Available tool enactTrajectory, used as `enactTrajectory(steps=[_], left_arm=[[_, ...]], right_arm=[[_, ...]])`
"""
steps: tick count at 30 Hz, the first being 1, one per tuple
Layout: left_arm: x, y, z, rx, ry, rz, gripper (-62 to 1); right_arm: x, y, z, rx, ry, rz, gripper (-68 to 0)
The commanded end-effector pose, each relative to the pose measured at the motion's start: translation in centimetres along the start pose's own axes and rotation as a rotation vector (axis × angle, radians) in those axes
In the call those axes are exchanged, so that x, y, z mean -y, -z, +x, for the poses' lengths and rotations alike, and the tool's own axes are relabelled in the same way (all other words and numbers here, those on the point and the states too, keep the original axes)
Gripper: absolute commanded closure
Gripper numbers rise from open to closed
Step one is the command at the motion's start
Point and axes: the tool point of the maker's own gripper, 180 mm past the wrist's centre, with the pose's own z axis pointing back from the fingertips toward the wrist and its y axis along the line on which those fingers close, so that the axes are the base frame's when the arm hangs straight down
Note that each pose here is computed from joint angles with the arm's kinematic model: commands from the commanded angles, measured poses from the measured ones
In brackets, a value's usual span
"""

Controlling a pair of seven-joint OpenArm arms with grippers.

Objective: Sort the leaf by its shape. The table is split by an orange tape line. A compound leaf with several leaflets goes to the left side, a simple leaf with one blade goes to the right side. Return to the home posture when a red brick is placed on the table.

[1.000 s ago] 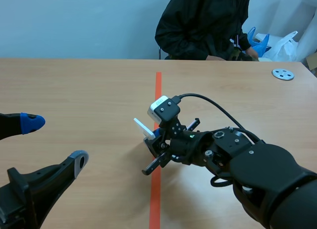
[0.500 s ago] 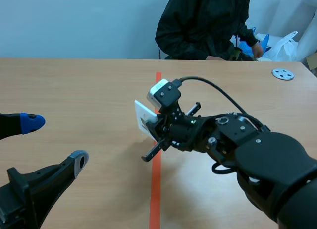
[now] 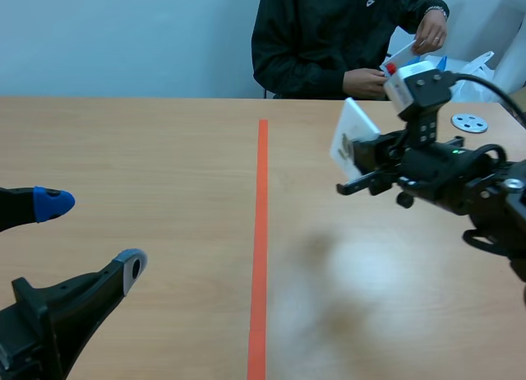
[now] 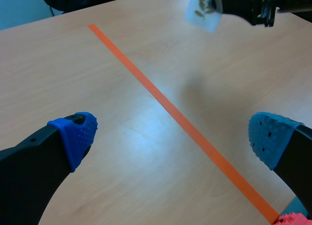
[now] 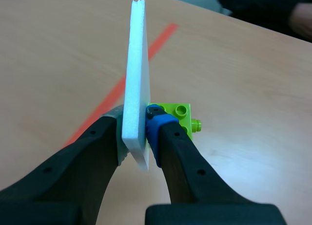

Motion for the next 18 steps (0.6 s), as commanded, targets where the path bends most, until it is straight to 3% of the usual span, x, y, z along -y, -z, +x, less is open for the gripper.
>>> enactTrajectory(steps=[1,5,9,18], left_arm=[[0.0,0.0,0.7,0.031,-0.003,0.003,-62.3],[0.0,0.0,0.7,0.031,-0.003,0.003,-62.3],[0.0,0.0,0.7,0.031,-0.003,0.003,-62.3],[0.0,0.0,0.7,0.031,-0.003,0.003,-62.3]], right_arm=[[2.1,-0.1,1.3,0.028,-0.017,-0.046,-2.0],[6.3,-1.3,1.3,0.026,-0.009,-0.189,-2.0],[9.9,-2.1,-0.2,0.010,0.033,-0.333,-2.0],[16.0,-2.4,-3.1,-0.017,0.123,-0.502,-2.0]])
